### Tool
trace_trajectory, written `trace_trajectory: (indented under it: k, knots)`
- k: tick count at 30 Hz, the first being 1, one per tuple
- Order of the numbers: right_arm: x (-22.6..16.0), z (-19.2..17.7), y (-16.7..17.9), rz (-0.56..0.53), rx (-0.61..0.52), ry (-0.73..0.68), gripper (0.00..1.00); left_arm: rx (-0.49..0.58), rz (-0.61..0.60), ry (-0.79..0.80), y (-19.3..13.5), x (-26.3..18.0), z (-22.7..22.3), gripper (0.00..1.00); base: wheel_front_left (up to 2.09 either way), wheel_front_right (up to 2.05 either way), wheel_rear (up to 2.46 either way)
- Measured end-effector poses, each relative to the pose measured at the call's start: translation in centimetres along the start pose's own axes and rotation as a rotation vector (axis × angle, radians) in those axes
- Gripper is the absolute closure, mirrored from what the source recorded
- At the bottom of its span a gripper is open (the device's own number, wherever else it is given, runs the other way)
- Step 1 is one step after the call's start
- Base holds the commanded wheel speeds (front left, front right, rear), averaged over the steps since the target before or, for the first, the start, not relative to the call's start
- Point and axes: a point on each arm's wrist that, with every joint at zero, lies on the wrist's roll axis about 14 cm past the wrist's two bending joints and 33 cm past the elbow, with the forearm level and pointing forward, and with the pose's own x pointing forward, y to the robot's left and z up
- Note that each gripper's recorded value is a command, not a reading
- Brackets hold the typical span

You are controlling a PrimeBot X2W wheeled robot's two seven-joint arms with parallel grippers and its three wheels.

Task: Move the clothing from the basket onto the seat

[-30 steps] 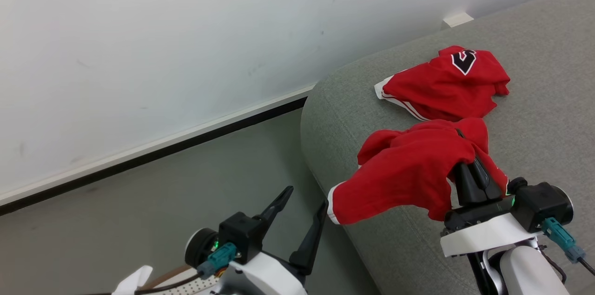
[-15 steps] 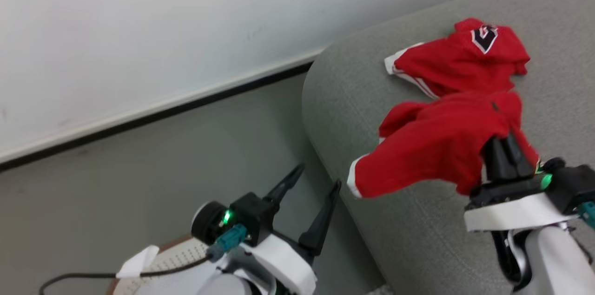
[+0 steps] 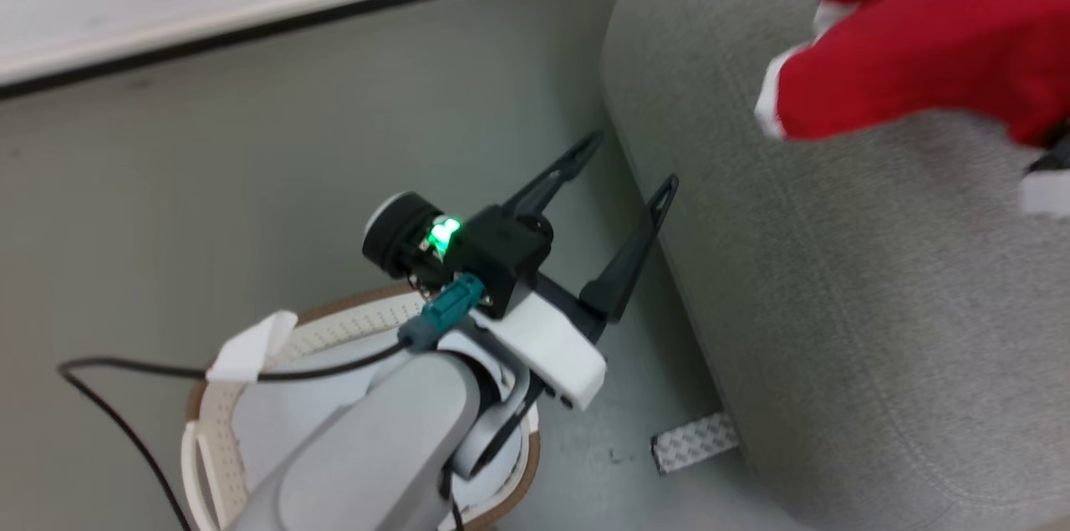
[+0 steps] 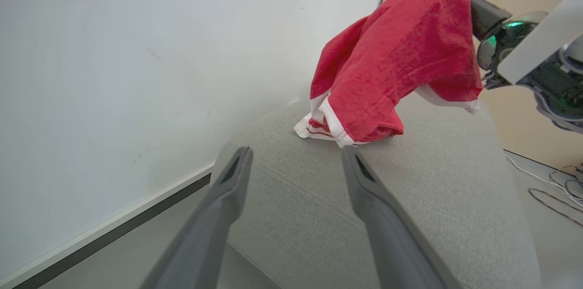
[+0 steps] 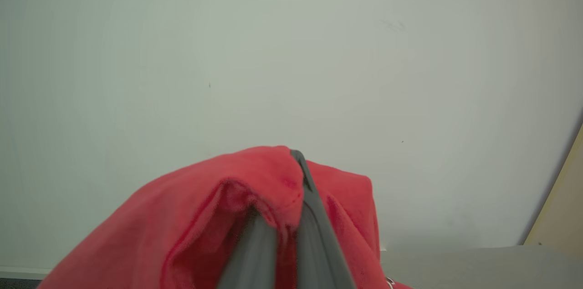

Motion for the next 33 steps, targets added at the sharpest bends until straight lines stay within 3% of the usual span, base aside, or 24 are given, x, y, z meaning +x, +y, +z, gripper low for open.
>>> trace_trajectory:
  k: [8,13,18,23,25,26,27,33]
  knots:
    - [6.7,-2.4,-4.3,-0.021,-0.160,0.025,1.00,0.007,0.056,0.020,4.9,1.6,-3.0,0.00,0.00,0.00,0.00]
    - [9.2,-2.9,-9.5,-0.138,-0.214,0.041,1.00,0.009,0.086,0.026,7.0,2.2,-4.5,0.00,0.00,0.00,0.00]
    - [7.6,-7.9,-12.8,-0.256,-0.179,0.185,1.00,-0.001,0.098,0.029,7.6,2.4,-5.2,0.00,0.00,0.00,0.00]
    - [3.7,-13.7,-12.7,-0.306,-0.113,0.349,0.99,0.000,0.107,0.037,7.8,2.2,-5.8,0.00,0.00,0.00,0.00]
    - [2.2,-15.0,-12.6,-0.320,-0.099,0.388,0.62,0.002,0.107,0.037,7.7,2.2,-5.7,0.00,0.00,0.00,0.00]
    - [1.8,-15.2,-12.6,-0.327,-0.091,0.394,0.62,0.003,0.106,0.037,7.7,2.2,-5.7,0.00,0.00,0.00,0.00]
    - [1.5,-15.4,-12.5,-0.334,-0.080,0.396,0.00,0.003,0.106,0.038,7.7,2.1,-5.7,0.00,0.00,0.00,0.00]
    - [0.1,-15.1,-10.1,-0.281,-0.072,0.384,0.00,0.001,0.116,0.025,7.5,1.9,-4.9,0.00,0.00,0.00,0.00]
